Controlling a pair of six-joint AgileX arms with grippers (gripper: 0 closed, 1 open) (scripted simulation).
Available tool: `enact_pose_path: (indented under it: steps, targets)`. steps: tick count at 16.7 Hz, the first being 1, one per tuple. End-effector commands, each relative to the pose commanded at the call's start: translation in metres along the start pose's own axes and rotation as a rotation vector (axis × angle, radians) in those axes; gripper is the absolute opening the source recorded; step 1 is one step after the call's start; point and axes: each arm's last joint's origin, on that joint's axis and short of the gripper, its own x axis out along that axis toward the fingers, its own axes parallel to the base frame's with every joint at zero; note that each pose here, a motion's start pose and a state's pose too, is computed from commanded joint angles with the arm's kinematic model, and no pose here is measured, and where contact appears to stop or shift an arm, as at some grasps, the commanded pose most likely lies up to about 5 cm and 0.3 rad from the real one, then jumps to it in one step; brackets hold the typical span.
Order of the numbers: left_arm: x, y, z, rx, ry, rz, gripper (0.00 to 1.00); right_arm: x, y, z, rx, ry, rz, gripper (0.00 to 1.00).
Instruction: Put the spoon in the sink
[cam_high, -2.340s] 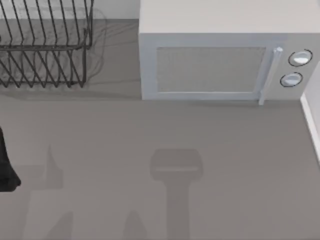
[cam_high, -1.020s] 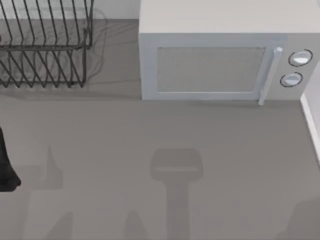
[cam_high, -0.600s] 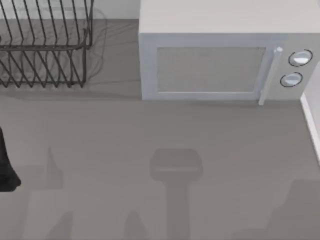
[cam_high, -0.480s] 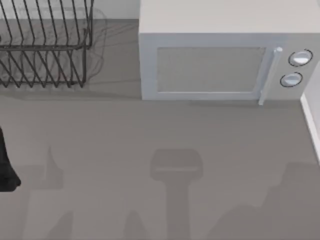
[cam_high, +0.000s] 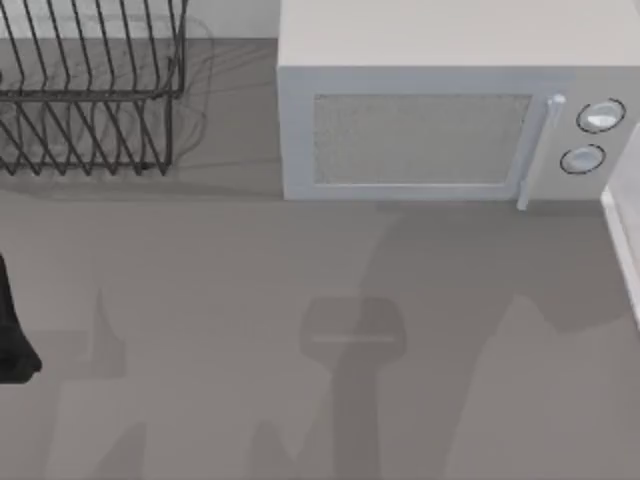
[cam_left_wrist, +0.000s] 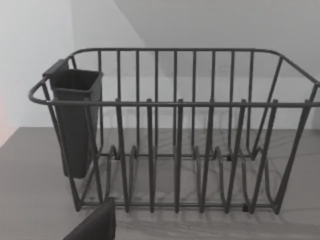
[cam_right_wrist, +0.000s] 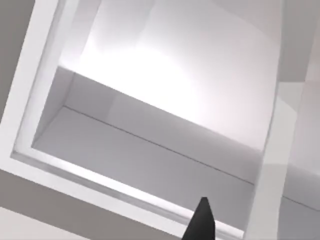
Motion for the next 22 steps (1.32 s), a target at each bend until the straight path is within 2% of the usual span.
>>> enact_pose_path:
  steps: [5, 9, 22]
  targets:
    - [0.0, 0.0, 0.0, 0.0, 0.0, 0.0, 1.0, 0.015, -0.07, 0.001, 0.021, 0.023, -0.029, 0.0]
    - [0.0, 0.0, 0.0, 0.0, 0.0, 0.0, 1.0, 0.034, -0.101, 0.015, 0.045, 0.03, -0.038, 0.0]
    - [0.0, 0.0, 0.0, 0.0, 0.0, 0.0, 1.0, 0.049, -0.112, 0.019, 0.058, 0.037, -0.049, 0.0]
